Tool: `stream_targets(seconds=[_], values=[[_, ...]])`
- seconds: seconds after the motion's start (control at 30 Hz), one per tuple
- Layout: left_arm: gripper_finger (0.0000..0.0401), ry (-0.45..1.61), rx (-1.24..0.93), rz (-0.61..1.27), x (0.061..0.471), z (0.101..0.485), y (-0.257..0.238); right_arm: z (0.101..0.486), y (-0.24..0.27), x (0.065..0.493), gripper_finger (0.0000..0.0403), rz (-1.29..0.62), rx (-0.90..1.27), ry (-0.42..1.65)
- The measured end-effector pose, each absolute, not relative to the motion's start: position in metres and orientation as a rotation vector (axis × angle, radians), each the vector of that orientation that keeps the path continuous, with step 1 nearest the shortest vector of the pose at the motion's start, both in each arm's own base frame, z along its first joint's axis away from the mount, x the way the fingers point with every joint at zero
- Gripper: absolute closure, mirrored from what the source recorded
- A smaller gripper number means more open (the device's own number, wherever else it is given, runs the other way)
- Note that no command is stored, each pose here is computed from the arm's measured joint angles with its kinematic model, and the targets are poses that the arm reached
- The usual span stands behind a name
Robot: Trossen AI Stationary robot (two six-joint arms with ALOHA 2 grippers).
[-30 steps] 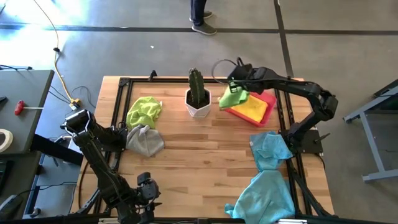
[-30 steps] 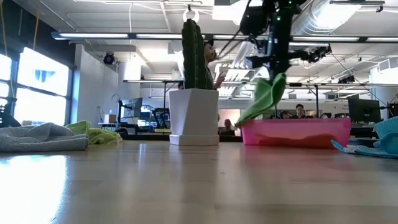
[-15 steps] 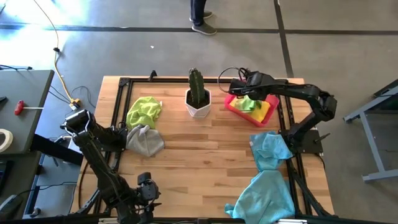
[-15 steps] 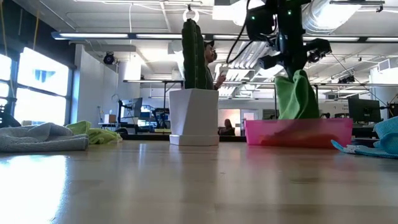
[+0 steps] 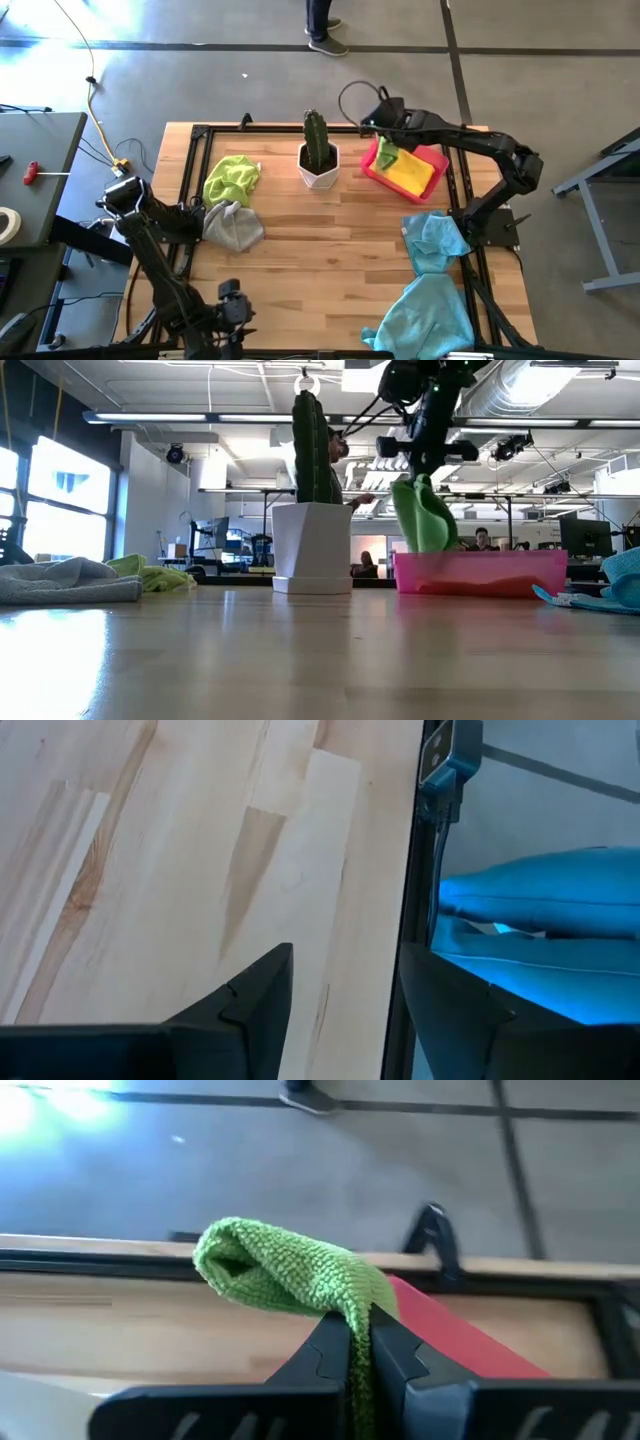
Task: Fold microfiber towels
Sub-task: Put the green microfiber towel into the red bin
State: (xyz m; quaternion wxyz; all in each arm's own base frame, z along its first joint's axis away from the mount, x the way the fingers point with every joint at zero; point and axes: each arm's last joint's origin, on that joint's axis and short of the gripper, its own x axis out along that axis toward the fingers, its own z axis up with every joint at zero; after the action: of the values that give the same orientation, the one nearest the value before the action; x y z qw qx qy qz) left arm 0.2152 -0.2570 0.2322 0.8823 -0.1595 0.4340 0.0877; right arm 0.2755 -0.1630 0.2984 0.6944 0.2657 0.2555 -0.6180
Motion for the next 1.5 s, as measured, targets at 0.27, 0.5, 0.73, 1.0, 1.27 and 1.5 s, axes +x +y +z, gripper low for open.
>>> stream_targets(seconds=[0.27,0.5,0.73,1.0,1.27,1.5], values=[[0.0224,0.903,-0.32,0.206,0.214,0.231,-0.255,0.334,-0.179,0.28,0.0402,-1.147,0.656,0.278],[0.0224,0.89,-0.301,0.214,0.214,0.232,-0.255,0.317,-0.169,0.27,0.0402,-1.247,0.676,0.454],[0.0224,0.887,-0.271,0.204,0.214,0.232,-0.254,0.262,-0.15,0.251,0.0402,-1.391,0.732,0.727],[0.0224,0.898,-0.276,0.197,0.214,0.231,-0.255,0.226,-0.139,0.236,0.0402,-1.498,0.738,0.806],[0.0224,0.912,-0.285,0.189,0.212,0.231,-0.256,0.187,-0.127,0.214,0.0402,-1.602,0.754,0.888],[0.0224,0.914,-0.287,0.197,0.211,0.231,-0.256,0.167,-0.116,0.205,0.0402,-1.622,0.764,0.896]])
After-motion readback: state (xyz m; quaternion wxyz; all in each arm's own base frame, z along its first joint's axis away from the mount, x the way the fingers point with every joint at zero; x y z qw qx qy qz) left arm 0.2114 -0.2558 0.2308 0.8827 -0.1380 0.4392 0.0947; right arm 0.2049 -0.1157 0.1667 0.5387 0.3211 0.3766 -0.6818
